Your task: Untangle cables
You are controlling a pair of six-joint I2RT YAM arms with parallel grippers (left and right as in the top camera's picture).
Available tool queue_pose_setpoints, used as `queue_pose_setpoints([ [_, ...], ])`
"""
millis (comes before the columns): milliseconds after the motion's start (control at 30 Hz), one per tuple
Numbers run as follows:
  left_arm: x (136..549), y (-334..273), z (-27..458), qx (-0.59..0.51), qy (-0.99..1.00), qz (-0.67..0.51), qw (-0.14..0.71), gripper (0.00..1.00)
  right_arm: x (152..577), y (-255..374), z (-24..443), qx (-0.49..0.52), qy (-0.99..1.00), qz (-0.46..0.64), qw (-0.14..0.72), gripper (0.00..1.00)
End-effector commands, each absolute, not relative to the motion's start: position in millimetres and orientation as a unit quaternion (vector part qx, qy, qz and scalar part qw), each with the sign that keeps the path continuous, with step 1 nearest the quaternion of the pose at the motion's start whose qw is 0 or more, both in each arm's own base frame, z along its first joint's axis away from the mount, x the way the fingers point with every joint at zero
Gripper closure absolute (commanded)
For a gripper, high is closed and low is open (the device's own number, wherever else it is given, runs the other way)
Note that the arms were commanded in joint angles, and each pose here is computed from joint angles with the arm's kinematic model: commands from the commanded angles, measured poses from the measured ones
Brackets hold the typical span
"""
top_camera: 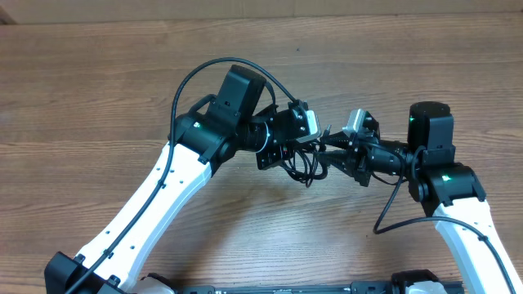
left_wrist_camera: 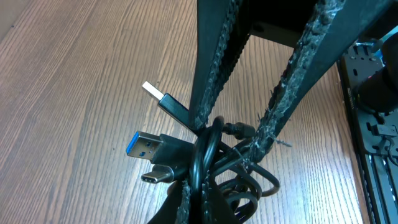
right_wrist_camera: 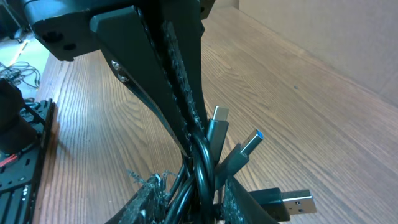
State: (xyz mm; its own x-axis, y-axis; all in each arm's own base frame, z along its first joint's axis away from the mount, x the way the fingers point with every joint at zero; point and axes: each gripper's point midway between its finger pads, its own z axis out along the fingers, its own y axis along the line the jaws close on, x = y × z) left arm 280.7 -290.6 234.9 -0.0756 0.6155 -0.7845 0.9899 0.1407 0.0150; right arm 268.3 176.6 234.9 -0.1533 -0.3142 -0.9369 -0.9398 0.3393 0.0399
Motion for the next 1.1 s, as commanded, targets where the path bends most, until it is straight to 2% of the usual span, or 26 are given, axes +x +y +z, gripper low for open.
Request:
queue_pose_setpoints([
  [0, 279, -292, 259, 0.591, 0.666, -0.28, 0.358, 0.96, 271, 178, 245, -0.469, 0.668, 0.339, 0.468, 0.71],
  [67, 279, -291, 258, 0.591, 0.667, -0.279, 0.357, 0.96, 271, 178, 245, -0.469, 0.668, 0.339, 0.468, 0.77],
  [100, 279, -291, 258, 0.591, 0.667, -0.279, 0.357, 0.96, 271, 178, 245, -0.469, 0.668, 0.339, 0.469, 0.83],
  [133, 279, -291, 258, 0.591, 0.668, -0.278, 0.357, 0.96, 271, 178, 246, -0.469, 0.667, 0.338, 0.469, 0.93],
  [167, 279, -291, 258, 0.591, 0.668, -0.278, 0.357, 0.96, 271, 178, 246, -0.469, 0.667, 0.338, 0.47, 0.96],
  [333, 279, -291, 258, 0.591, 0.668, -0.278, 0.358, 0.96, 271, 178, 246, -0.469, 0.667, 0.338, 0.47, 0.96],
  [433, 282, -289, 256, 0.59, 0.673, -0.269, 0.357, 0.96, 271, 178, 246, -0.469, 0.667, 0.338, 0.47, 0.93],
  [500, 283, -287, 254, 0.588, 0.678, -0.26, 0.355, 0.96, 271, 178, 246, -0.469, 0.667, 0.338, 0.47, 0.96],
  [967, 293, -292, 263, 0.564, 0.687, -0.266, 0.373, 0.96, 269, 177, 242, -0.464, 0.675, 0.343, 0.46, 0.96],
  [1067, 297, -294, 268, 0.55, 0.691, -0.27, 0.383, 0.92, 266, 177, 239, -0.459, 0.682, 0.348, 0.449, 0.96],
])
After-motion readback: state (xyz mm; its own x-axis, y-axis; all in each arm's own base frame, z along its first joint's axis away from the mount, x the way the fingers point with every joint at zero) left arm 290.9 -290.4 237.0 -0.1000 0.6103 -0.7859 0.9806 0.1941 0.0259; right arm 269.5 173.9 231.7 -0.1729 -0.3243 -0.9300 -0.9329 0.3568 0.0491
